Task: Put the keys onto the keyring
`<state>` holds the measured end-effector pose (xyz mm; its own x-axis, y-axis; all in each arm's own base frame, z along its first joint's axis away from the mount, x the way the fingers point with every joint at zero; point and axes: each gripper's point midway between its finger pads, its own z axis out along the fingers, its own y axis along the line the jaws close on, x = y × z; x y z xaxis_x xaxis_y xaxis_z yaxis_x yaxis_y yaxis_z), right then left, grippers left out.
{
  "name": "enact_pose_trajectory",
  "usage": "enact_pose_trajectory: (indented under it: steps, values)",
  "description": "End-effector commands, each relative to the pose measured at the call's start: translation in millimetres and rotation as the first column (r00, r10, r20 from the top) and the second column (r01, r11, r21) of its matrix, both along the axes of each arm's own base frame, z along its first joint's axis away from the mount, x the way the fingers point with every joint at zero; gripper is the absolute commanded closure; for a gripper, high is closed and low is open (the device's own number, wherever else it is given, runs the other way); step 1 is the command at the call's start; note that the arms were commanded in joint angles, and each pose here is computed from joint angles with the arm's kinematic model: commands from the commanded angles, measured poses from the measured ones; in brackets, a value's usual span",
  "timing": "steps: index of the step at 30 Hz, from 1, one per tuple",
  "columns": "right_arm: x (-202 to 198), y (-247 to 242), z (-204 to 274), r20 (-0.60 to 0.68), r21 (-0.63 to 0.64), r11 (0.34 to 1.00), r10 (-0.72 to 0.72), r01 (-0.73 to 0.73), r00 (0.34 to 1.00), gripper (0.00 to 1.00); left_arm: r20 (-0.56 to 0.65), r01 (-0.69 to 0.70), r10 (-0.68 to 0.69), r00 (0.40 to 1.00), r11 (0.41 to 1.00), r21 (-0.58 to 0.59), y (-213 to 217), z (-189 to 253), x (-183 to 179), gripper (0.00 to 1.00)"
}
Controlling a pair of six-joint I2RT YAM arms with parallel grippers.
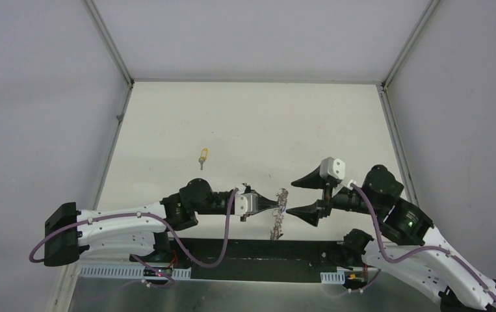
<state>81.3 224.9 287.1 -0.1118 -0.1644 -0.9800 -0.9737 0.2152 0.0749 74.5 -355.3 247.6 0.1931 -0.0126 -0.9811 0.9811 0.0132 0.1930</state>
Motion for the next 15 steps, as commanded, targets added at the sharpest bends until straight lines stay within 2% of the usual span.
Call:
enact_pose_trajectory:
  steps: [1, 7, 11, 15]
  values:
    - [-7, 5, 27, 0.083, 0.128, 0.99, 0.047, -0.057, 0.995, 0.25, 0.152, 0.105, -0.071, 0.986, 0.967, -0.234, 1, 68, -17, 1.0]
    - [-18, 11, 18, 0.087, 0.098, 0.984, 0.138, -0.146, 0.987, 0.46, 0.202, 0.163, -0.112, 0.973, 0.952, -0.259, 2, 76, -27, 1.0]
    - [-20, 14, 16, 0.09, 0.093, 0.98, 0.168, -0.176, 0.982, 0.67, 0.208, 0.178, -0.124, 0.97, 0.948, -0.265, 3, 79, -29, 1.0]
    - [-22, 16, 14, 0.092, 0.091, 0.977, 0.187, -0.195, 0.978, 0.72, 0.204, 0.177, -0.125, 0.971, 0.948, -0.264, 3, 80, -29, 1.0]
